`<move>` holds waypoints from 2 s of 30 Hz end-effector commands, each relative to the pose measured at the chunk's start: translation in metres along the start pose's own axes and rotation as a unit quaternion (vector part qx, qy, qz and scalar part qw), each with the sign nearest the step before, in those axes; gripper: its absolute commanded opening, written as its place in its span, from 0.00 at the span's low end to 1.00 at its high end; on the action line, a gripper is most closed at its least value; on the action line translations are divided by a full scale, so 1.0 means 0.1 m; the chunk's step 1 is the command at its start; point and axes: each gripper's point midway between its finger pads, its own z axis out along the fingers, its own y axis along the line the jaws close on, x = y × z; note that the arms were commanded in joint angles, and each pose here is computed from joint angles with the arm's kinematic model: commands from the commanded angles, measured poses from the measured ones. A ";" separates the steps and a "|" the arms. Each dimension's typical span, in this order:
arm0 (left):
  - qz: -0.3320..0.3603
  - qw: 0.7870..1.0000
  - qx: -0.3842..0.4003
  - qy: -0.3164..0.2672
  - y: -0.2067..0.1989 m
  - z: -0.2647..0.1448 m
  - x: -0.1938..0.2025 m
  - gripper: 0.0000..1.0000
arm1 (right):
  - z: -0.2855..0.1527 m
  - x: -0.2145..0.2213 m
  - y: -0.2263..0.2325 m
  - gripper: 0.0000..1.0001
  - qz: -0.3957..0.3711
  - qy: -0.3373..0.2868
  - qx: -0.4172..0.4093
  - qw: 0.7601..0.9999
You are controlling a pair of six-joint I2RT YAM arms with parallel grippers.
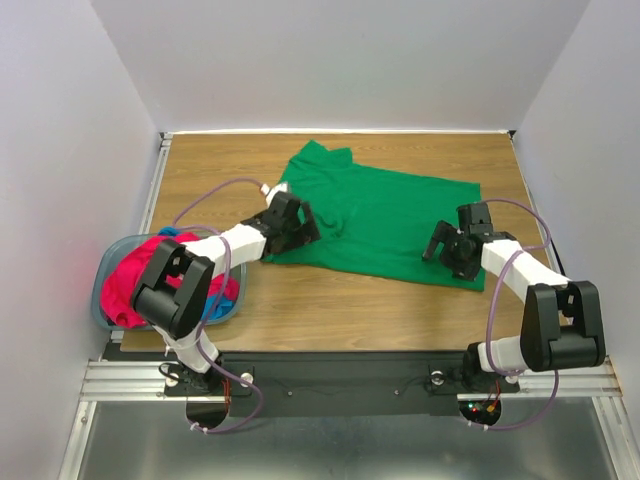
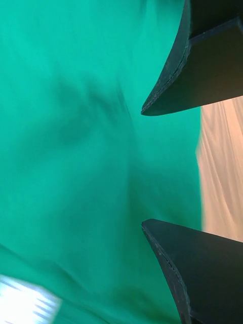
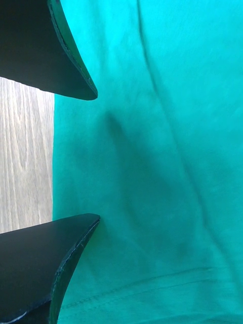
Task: Fold and stack the t-shirts
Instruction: Fold the tshirt
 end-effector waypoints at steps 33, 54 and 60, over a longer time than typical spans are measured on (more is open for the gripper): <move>-0.039 0.991 -0.098 -0.079 0.06 -1.09 -0.28 0.97 | -0.65 -0.48 0.02 1.00 0.048 -0.079 0.026 0.995; 0.108 0.975 -0.042 -0.191 -0.61 1.11 -2.79 0.99 | -0.04 -1.36 0.06 1.00 0.022 -0.089 0.133 0.987; 0.104 0.983 -0.025 -0.152 -0.45 1.40 -2.61 0.97 | -0.06 -1.32 0.04 1.00 0.017 -0.089 0.135 0.987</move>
